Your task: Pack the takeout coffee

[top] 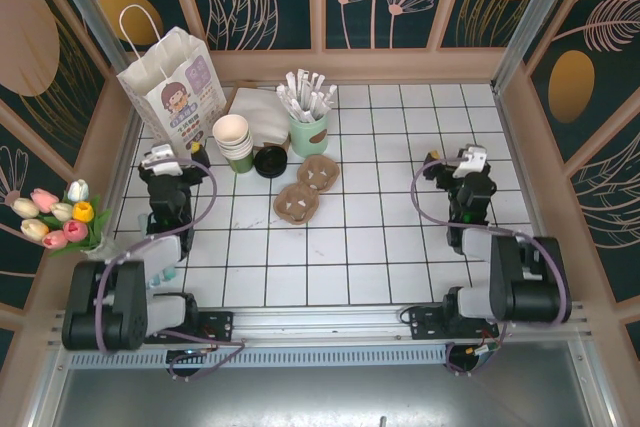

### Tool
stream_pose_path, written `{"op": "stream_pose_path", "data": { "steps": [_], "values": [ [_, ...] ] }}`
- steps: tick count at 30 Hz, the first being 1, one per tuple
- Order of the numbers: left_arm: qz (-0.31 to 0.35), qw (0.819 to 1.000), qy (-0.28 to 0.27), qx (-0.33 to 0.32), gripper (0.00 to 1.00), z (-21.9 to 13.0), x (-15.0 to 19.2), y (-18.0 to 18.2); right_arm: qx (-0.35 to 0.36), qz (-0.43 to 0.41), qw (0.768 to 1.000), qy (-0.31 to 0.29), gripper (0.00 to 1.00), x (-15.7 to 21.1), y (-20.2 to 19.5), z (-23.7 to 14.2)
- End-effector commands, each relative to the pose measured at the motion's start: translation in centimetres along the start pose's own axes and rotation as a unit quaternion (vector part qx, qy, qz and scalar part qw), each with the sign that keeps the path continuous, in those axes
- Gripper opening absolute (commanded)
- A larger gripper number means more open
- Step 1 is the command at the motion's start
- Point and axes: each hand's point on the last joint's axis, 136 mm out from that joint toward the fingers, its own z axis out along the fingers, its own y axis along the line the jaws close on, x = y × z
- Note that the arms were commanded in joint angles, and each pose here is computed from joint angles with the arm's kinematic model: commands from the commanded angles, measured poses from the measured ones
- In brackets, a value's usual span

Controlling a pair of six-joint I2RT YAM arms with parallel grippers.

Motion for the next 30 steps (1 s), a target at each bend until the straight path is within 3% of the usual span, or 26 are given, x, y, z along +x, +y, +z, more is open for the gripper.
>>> {"op": "stream_pose_path", "data": {
  "steps": [1,5,10,13,19,30],
  "values": [
    [-0.067,0.995,0.030,-0.064,0.99,-1.2,0.1,2.2,-0.004,0.028,0.999,0.042,0.99,-1.3,1.1,0.2],
    [-0.159,0.974,0.093,-0.129,0.99,-2.5,-0.7,3.4,-0.065,0.066,0.991,0.092,0.99,-2.4,5.3,0.3],
    [-0.232,0.947,0.207,-0.079,0.99,-3.0,-1.7,-0.3,-0.124,0.156,0.972,0.125,0.99,-4.5,10.3,-0.2],
    [-0.245,0.937,0.248,-0.032,0.99,-2.9,-2.4,-2.7,-0.171,0.190,0.956,0.144,0.99,-5.3,13.4,-0.9],
    [-0.229,0.915,0.331,0.035,0.90,-0.9,-2.8,-6.8,-0.224,0.240,0.931,0.158,0.99,-6.1,18.3,-2.1],
    [-0.124,0.910,0.396,0.010,0.63,2.6,-1.2,-7.6,-0.205,0.220,0.940,0.163,0.99,-5.2,21.3,-2.6]
  ]
}}
